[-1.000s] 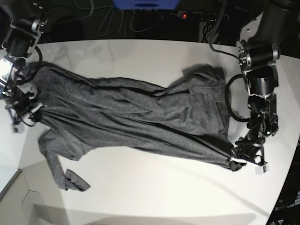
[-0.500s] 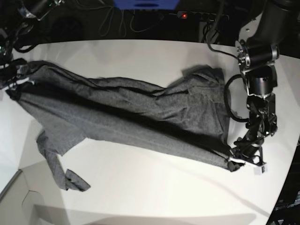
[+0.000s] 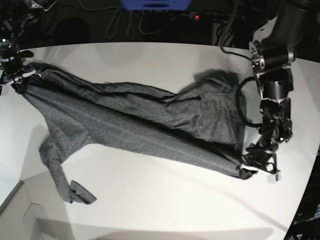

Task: Layout the t-shirt on the table in an organized manner, then fold the t-shirt properly
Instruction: 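Move the left gripper with the shirt edge toward the right gripper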

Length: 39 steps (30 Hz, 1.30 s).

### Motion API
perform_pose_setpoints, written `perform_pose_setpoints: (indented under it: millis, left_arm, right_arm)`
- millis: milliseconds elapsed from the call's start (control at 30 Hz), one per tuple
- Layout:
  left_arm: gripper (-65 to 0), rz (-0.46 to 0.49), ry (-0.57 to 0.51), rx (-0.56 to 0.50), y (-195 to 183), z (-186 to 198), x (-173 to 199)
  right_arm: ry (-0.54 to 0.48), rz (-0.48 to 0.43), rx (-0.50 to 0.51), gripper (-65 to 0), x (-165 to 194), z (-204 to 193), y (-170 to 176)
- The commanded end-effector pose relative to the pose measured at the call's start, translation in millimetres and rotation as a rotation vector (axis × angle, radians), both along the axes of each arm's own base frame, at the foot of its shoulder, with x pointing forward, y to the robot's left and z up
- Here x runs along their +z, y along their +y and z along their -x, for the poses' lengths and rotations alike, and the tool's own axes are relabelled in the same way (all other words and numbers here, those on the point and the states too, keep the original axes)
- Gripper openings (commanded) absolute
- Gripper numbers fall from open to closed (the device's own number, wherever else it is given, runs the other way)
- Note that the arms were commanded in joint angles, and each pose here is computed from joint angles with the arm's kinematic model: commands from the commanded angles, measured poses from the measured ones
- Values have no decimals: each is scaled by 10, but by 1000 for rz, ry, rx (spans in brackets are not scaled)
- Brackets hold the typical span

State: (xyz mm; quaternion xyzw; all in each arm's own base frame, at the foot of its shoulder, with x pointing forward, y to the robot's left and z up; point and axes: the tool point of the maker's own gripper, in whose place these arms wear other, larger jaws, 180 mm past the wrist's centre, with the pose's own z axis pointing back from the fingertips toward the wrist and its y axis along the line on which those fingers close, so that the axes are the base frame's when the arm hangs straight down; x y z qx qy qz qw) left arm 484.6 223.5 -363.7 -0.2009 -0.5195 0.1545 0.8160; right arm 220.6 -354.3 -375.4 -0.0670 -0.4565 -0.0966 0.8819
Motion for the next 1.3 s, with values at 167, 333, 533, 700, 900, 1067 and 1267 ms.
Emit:
perform_pose_setpoints:
  millis: [167,333,533,700,900,1067,1267]
  left_arm:
    - [-649,1,-26,5,10,10,32]
    - [-649,1,-10,11,56,97,-51]
    - [-649,-2,37,10,61,307,-279]
    - [-649,-21,57,2,60,515,-413]
    - [-646,-23,70,1,57,603,-479]
    - [-646,-17,63,-4,8,576,-458]
    - [-645,45,37,-88,-217,493,-92]
  right_arm:
    - [-70,29,-93,-650,193,107,-236]
    - [-79,23,-152,-650,195,226,-335]
    - [-71,12,-180,-650,146,302,-357]
    - [-13,-4,-158,-650,-34,321,-288]
    - [31,-20,-139,-650,-178,337,-215]
    - [84,6,-113,-650,-251,346,-183]
    - [86,11,-118,-650,-243,362,-211]
